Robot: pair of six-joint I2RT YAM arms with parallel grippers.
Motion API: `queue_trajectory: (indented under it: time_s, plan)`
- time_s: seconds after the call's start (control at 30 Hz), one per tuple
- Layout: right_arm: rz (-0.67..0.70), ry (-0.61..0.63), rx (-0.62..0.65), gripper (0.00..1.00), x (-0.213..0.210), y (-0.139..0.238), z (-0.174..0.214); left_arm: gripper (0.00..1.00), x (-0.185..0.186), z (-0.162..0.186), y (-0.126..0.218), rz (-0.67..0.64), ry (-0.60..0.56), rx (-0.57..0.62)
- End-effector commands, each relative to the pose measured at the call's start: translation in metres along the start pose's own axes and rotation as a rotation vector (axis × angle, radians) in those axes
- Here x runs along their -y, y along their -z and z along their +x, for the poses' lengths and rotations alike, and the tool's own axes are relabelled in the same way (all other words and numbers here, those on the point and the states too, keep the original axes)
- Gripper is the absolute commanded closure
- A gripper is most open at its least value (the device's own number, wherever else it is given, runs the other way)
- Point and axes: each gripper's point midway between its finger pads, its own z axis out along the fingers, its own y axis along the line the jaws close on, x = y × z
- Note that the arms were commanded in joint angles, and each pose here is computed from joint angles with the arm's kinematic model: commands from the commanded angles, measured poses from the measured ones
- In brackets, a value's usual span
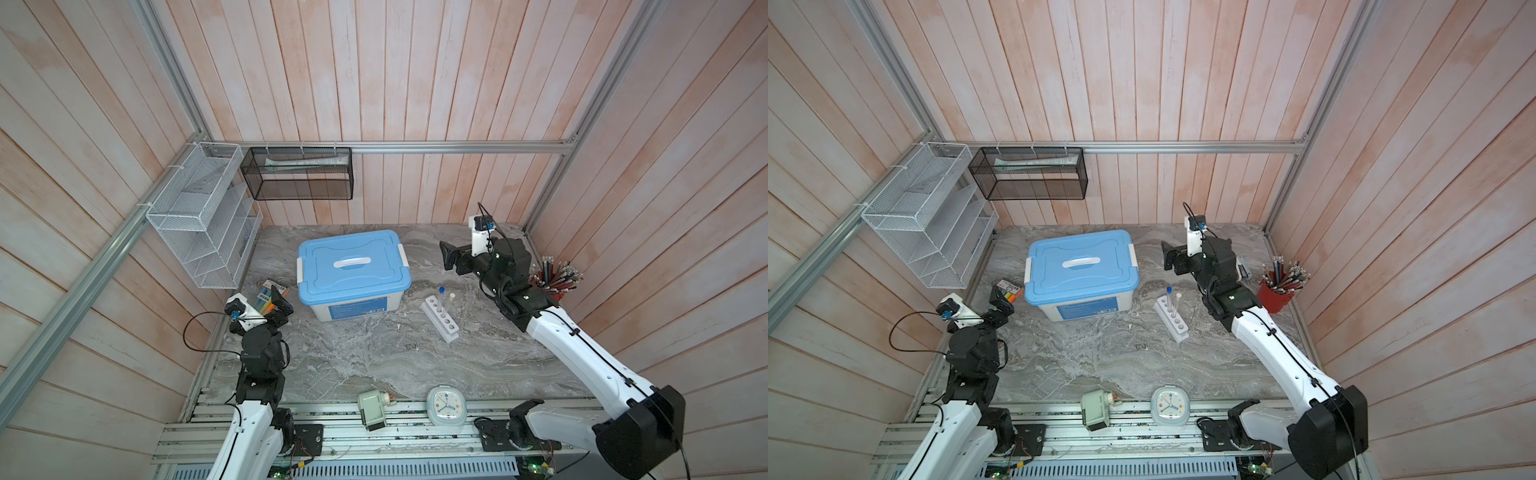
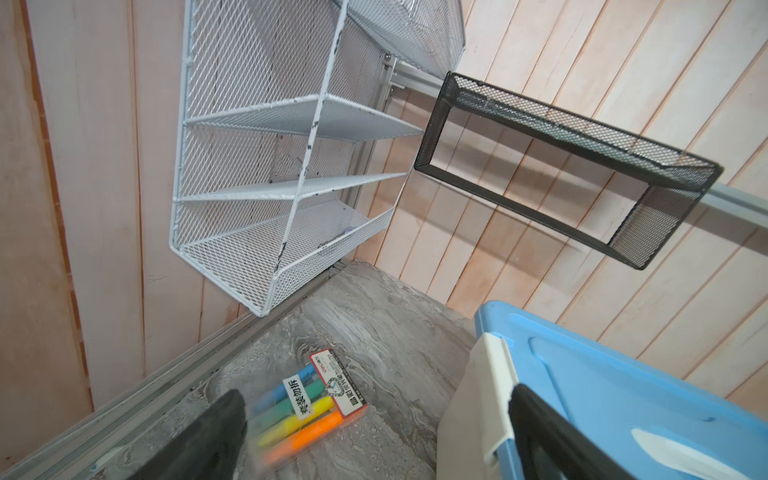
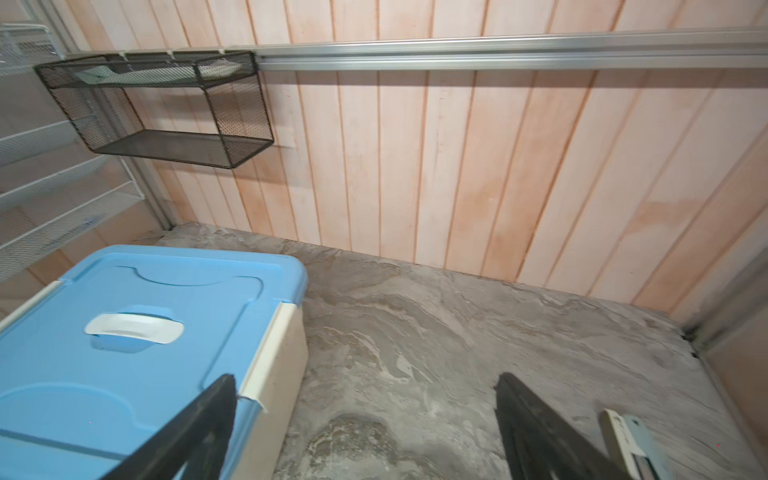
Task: Organize the chemistry lab equipment
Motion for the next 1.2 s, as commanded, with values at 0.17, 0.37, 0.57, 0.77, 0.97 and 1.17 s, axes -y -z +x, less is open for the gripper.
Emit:
queue_trajectory:
  time_s: [0.17, 0.37, 0.57, 0.77, 0.97, 1.17]
  plan:
    - [0.177, -0.067, 0.010, 0.02, 0.066, 0.015, 0.048, 0.00, -0.014, 0.024, 0.000, -0.051, -0.068, -0.026]
    - [0.310, -0.020, 0.090, 0.02, 0.098, 0.032, 0.083, 0.00, -0.009, 0.045, -0.002, -0.003, -0.125, -0.067]
    - [0.404, -0.015, 0.078, 0.02, 0.122, 0.037, 0.113, 0.00, 0.001, 0.071, -0.005, 0.087, -0.211, -0.106]
    - [0.486, -0.046, 0.082, 0.02, 0.149, 0.041, 0.139, 0.00, 0.011, 0.078, -0.012, 0.137, -0.243, -0.095]
    - [0.544, -0.030, 0.090, 0.04, 0.167, 0.035, 0.156, 0.00, 0.017, 0.078, -0.029, 0.158, -0.247, -0.086]
    - [0.580, -0.008, 0.123, 0.06, 0.181, 0.052, 0.168, 0.00, 0.026, 0.083, -0.052, 0.217, -0.245, -0.110]
